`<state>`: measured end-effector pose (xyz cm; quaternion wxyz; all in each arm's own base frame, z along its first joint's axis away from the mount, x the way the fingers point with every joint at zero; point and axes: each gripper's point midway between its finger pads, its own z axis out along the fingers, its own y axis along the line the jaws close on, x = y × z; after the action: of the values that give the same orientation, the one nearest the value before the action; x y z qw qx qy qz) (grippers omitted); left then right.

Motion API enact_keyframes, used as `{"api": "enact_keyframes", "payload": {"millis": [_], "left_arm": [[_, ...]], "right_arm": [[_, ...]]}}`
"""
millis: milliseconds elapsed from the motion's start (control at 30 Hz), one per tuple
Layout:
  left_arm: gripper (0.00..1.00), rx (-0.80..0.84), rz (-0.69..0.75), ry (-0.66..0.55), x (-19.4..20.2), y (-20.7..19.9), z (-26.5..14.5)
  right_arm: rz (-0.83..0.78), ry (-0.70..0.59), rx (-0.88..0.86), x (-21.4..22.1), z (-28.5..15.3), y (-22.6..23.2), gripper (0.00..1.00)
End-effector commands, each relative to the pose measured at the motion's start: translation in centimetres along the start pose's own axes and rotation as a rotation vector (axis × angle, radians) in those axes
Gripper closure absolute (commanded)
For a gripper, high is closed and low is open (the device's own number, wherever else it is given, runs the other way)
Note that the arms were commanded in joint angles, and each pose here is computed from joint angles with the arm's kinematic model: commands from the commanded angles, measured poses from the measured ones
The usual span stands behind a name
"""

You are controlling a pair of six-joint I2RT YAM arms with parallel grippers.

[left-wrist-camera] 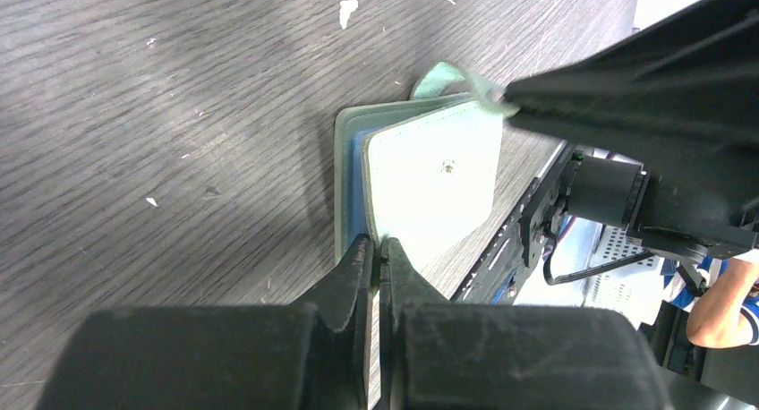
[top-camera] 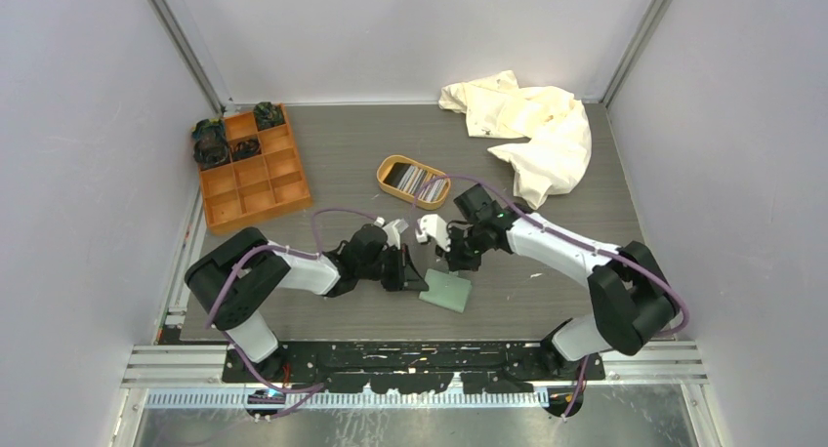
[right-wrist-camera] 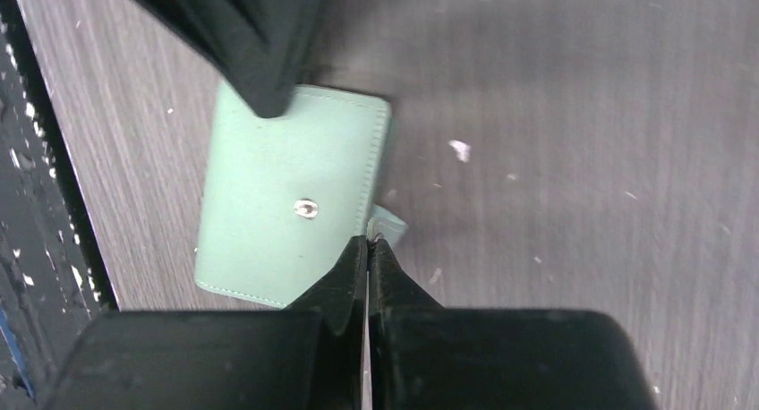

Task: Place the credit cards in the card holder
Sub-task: Open the card holder at the center of the board.

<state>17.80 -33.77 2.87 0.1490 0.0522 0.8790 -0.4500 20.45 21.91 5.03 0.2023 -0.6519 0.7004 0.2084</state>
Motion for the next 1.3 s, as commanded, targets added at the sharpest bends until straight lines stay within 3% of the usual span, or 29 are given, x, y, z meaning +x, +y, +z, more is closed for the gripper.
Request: {"api": "enact_keyframes", "payload": {"millis": [0, 200, 367, 533, 633, 867, 1267], "left_arm": [[1.00, -0.078, 0.019, 0.036, 1.0, 2.9, 0.0], [0.97, -0.049, 0.068, 0.001, -1.5, 1.4, -0.4], [0.60, -0.067, 0.109, -0.079, -5.6, 0.2, -1.9], [0.42, -0.090, 0.125, -0.200, -8.2, -0.7, -4.1], [0.41, -0.042, 0.099, -0.266, -8.4, -1.4, -4.9], [0.37, 0.129, -0.045, -0.433, -8.9, -3.6, -6.3], [0.32, 0.051, -0.073, -0.401, -7.8, -2.9, -1.5]], "right_arm": [[0.113, -0.158, 0.096, -3.0, -2.6, -2.2, 0.99], [0.340, -0.289, 0.073, -4.5, -4.3, -3.6, 0.99], [0.534, -0.495, 0.062, -5.8, -7.8, -5.3, 0.99], [0.734, -0.645, 0.191, -4.4, -10.7, -8.7, 0.99], [0.869, -0.662, 0.255, -3.5, -11.1, -10.3, 0.99], [0.927, -0.665, 0.240, -3.2, -10.4, -10.6, 0.99], [0.943, -0.516, 0.369, 0.3, -9.2, -12.0, 0.99]]}}
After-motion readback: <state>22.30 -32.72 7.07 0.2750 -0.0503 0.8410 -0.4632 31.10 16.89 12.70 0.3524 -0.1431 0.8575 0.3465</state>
